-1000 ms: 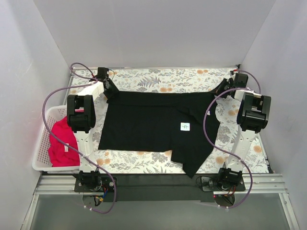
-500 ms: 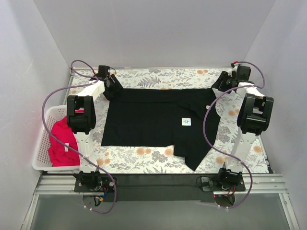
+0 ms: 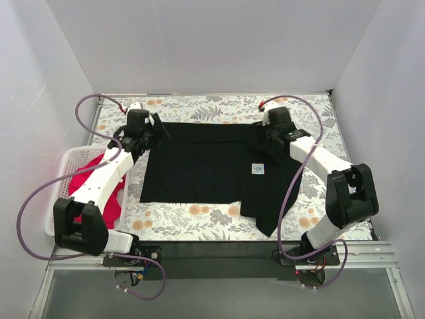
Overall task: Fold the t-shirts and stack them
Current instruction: Fold the tshirt
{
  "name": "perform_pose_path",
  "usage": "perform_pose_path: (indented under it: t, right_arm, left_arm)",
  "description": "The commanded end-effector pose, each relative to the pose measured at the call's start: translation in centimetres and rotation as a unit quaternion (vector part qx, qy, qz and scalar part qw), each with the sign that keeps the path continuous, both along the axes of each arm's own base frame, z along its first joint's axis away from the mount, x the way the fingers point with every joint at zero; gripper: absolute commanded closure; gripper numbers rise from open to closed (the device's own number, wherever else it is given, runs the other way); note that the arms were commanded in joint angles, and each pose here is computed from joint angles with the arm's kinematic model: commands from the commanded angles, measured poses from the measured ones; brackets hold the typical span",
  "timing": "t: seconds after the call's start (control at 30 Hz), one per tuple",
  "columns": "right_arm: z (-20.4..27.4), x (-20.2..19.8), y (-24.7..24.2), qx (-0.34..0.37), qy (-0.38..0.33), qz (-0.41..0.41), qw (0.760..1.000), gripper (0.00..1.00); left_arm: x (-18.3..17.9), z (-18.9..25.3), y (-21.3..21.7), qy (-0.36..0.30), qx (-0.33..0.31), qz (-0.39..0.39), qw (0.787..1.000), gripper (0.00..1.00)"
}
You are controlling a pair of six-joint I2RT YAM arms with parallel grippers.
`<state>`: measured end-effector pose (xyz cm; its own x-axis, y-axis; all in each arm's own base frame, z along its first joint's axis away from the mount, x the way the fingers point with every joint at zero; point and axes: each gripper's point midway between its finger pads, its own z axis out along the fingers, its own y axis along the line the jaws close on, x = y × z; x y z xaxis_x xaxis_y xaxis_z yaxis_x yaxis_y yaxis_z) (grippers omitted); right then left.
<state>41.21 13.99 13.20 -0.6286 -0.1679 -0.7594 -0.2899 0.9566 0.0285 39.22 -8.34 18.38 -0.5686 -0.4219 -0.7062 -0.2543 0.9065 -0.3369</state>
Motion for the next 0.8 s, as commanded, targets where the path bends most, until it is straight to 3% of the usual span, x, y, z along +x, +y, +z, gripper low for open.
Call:
perform_pose_path:
  t: [0.0,0.1,0.27,0.77]
  right_arm:
    - [-1.6,-2.0,-0.3,-0.159,-0.013,0.020,0.987,0.36]
    - [-2.7,-2.7,1.6,-0.230,-0.025,0.049,0.972,0.42]
    - [-5.1,-1.9,3.0,-0.296,-0.020,0.065,0.953,0.63]
    - [-7.4,2.3,3.8,-0.359,-0.037,0.071,0.930,0.62]
  left_arm:
    - [-3.4,-3.3,2.7,0.030,0.054,0.025,0.998,0.22]
    - [-4.4,-3.3,3.8,0.015,0.067,0.041,0.997,0.22]
    - [-5.5,-4.6,4.6,0.022,0.083,0.050,0.995,0.23]
    - [-5.3,-4.7,4.6,0.024,0.086,0.049,0.995,0.24]
